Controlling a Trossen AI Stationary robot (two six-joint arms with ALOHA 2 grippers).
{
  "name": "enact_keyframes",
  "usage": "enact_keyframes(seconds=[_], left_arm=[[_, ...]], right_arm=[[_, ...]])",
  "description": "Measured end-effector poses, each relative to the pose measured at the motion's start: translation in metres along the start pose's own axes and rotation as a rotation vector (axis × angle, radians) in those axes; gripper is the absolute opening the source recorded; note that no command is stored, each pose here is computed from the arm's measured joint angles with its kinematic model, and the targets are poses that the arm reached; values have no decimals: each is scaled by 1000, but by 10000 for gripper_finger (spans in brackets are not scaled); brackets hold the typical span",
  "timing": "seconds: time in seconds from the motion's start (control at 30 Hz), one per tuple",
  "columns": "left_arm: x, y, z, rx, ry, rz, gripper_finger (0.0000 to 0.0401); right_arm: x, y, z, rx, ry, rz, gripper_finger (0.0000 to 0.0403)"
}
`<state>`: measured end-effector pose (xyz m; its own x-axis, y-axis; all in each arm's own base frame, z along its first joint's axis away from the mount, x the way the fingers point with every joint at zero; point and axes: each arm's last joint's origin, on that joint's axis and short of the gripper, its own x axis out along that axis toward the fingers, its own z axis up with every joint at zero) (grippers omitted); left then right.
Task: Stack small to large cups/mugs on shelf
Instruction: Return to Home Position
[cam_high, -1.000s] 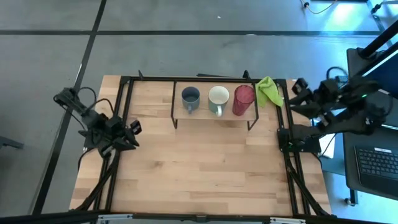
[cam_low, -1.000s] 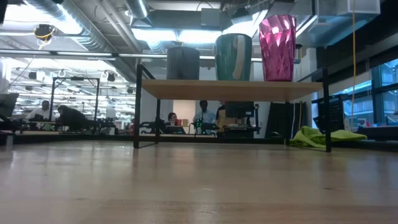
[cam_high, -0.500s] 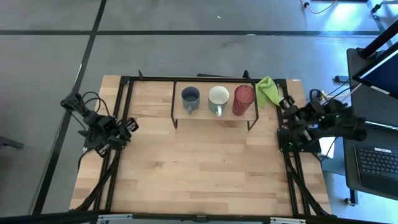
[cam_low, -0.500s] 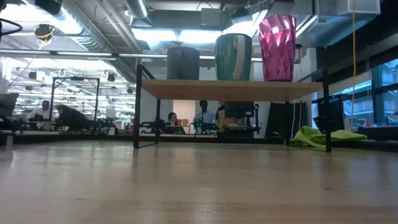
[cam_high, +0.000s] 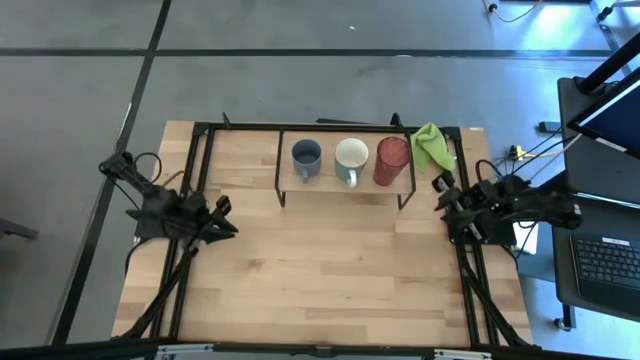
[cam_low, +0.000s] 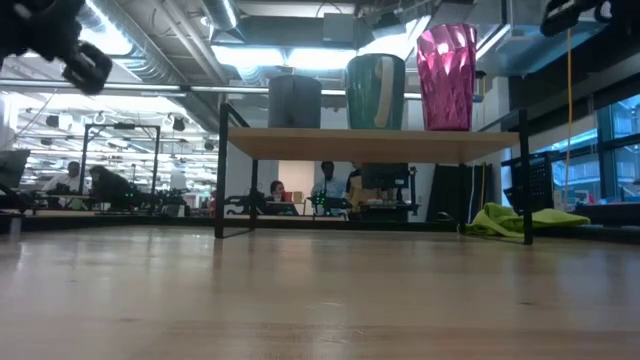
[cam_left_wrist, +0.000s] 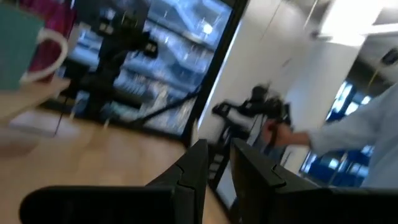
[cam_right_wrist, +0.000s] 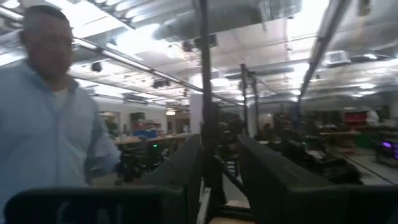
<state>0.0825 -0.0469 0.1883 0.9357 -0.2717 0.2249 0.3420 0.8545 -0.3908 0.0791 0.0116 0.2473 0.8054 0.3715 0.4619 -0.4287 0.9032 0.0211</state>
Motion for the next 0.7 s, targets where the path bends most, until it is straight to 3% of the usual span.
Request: enact_keyframes(seconds=[0.17, 0.4, 0.6, 0.7], left_arm=[[-1, 5, -11, -10, 104, 59, 64], [-2, 8, -16, 50, 151, 122, 64], [1, 9, -21, 232, 208, 119, 64], [3, 10, -27, 288, 266, 117, 64]], right_arm=[[-8, 0, -27, -17, -32, 91, 104], [-9, -1, -32, -32, -2, 96, 104], [-12, -3, -56, 12, 236, 125, 104], [-15, -5, -68, 164, 360, 64, 104]])
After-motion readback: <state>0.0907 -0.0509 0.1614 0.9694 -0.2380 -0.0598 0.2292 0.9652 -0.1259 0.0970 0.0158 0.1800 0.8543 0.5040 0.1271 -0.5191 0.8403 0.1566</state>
